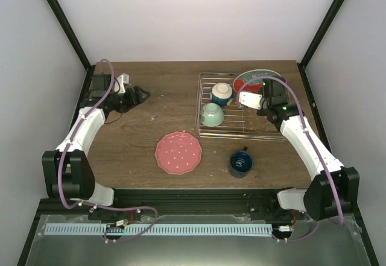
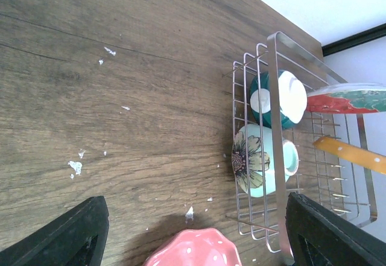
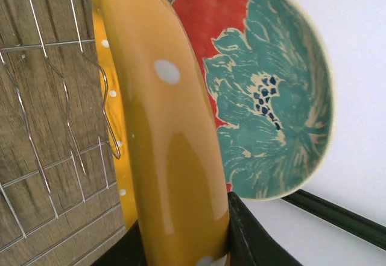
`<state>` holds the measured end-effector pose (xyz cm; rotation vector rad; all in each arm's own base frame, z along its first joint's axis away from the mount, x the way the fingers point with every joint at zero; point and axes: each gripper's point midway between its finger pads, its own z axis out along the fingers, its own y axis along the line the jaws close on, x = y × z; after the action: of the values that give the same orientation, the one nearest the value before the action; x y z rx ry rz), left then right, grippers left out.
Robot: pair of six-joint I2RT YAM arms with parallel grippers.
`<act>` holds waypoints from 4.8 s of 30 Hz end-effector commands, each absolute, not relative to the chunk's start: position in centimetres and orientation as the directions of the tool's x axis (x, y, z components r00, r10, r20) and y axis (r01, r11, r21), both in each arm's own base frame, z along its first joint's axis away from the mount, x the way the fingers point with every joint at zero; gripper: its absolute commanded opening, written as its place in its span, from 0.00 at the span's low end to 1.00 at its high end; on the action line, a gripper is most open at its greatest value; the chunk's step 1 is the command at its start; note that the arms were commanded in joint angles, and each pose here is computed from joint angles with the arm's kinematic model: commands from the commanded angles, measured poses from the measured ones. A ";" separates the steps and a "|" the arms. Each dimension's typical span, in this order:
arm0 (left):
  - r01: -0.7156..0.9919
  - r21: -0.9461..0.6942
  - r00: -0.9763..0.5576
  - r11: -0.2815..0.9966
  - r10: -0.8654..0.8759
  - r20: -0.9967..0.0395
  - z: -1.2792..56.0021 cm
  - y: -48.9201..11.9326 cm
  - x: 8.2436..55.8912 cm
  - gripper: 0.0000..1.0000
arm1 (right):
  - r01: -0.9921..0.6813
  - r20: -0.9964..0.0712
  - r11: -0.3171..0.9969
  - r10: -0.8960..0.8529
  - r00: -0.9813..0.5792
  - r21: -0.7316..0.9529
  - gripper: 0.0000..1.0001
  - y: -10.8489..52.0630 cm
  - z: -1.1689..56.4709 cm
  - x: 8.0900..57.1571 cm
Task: Load the mixed dishes into the dish rack
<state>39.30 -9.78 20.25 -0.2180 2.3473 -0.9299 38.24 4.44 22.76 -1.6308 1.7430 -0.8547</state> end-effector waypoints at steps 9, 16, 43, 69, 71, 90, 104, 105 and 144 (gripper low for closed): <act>0.068 -0.664 -0.798 0.745 -0.358 -0.484 20.3 -9.5 39.1 0.82 | -0.541 -0.058 0.087 -0.996 -0.070 -0.836 0.01 4.6 22.1 40.3; 0.067 -0.667 -0.801 0.742 -0.359 -0.479 20.1 -9.6 38.9 0.82 | -0.480 -0.040 0.082 -0.995 -0.097 -0.874 0.13 2.6 22.8 42.6; 0.061 -0.677 -0.818 0.733 -0.352 -0.454 19.3 -9.8 38.9 0.81 | -0.398 -0.052 0.093 -0.992 -0.113 -0.912 0.74 1.9 25.3 46.0; 0.031 -0.646 -0.848 0.762 -0.322 -0.421 17.1 -9.8 37.1 0.81 | -0.629 -0.124 0.136 -0.990 -0.063 -0.766 0.92 8.5 20.2 36.7; 0.032 -0.640 -0.857 0.767 -0.308 -0.412 16.7 -10.0 36.4 0.81 | -0.639 -0.163 0.150 -0.986 -0.039 -0.755 0.92 9.6 20.6 36.4; -0.134 -0.413 -0.990 0.901 -0.138 0.021 7.7 -12.0 25.2 0.79 | -0.573 -0.843 0.751 -0.507 -0.182 -0.328 0.90 21.6 36.3 46.7; -0.031 -0.184 -0.996 0.982 -0.015 0.088 2.5 -13.1 22.8 0.79 | -0.576 -0.898 0.805 -0.351 -0.266 -0.144 0.90 22.4 37.6 45.8; -0.019 -0.165 -0.996 0.986 -0.005 0.084 2.4 -13.3 22.8 0.79 | -0.576 -0.895 0.805 -0.354 -0.270 -0.145 0.90 22.3 37.3 45.6; -0.057 -0.497 -0.979 0.866 -0.146 -0.143 13.3 -11.8 25.4 0.00 | -0.611 -0.867 0.780 -0.390 -0.311 -0.131 0.91 21.8 33.7 43.5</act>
<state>24.31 -11.31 9.00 -0.1917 2.9980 -0.5299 44.07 21.11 33.44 -0.7515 1.9354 0.2120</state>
